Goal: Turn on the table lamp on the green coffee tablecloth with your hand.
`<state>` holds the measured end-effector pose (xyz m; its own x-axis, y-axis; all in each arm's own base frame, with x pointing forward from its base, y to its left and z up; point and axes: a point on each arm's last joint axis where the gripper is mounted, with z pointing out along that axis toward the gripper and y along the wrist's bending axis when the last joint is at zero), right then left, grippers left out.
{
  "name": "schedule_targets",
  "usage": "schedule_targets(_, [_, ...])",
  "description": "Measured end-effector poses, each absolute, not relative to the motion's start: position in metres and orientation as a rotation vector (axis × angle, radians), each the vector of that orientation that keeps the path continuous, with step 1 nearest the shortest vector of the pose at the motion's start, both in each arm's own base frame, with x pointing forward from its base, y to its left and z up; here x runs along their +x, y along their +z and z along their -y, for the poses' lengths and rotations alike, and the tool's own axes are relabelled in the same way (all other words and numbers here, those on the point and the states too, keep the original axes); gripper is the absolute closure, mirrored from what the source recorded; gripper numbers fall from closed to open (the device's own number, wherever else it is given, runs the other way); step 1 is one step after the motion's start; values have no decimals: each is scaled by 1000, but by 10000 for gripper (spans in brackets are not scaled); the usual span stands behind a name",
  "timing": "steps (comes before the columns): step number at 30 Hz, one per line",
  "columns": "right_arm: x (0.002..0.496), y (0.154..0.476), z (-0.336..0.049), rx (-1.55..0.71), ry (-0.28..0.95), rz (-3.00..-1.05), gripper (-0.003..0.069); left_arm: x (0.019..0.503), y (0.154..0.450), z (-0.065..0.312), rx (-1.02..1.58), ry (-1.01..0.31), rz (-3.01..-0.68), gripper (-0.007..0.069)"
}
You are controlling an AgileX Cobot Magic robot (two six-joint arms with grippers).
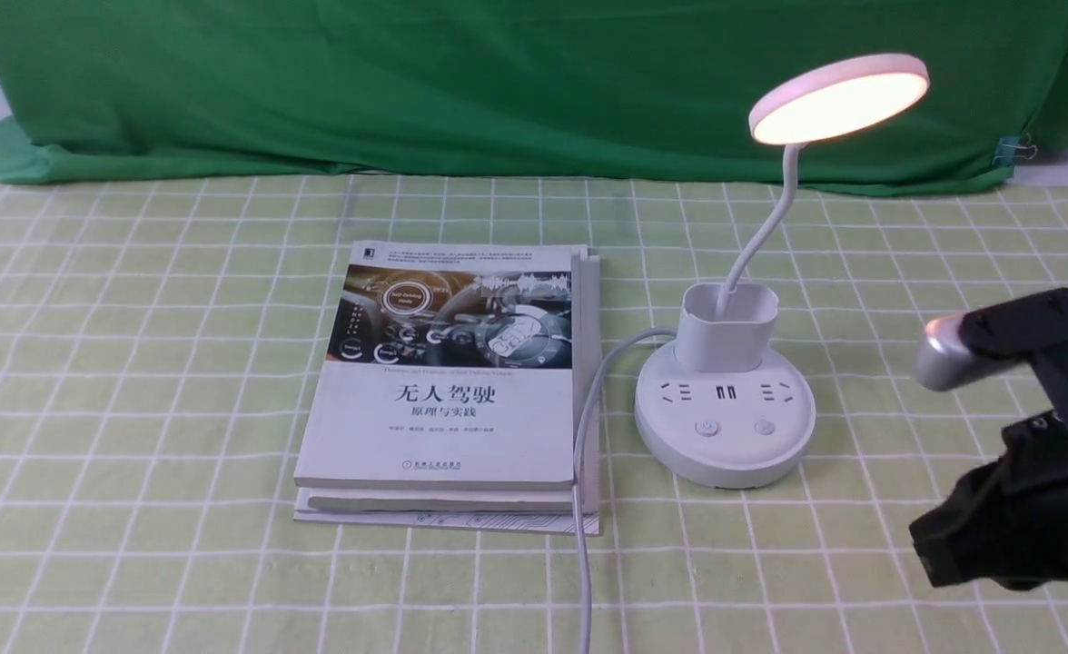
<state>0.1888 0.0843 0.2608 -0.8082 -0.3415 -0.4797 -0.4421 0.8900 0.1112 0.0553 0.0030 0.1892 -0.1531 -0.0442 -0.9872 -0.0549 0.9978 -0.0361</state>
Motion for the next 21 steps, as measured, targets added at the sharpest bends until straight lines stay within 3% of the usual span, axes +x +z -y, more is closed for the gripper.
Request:
schedule_targets(12, [125, 317, -61, -386, 396, -2266, 589, 55, 189, -3, -74, 9, -1725, 622])
schedule_targets(21, [105, 330, -51, -362, 396, -2096, 574, 55, 189, -3, -74, 9, -1725, 622])
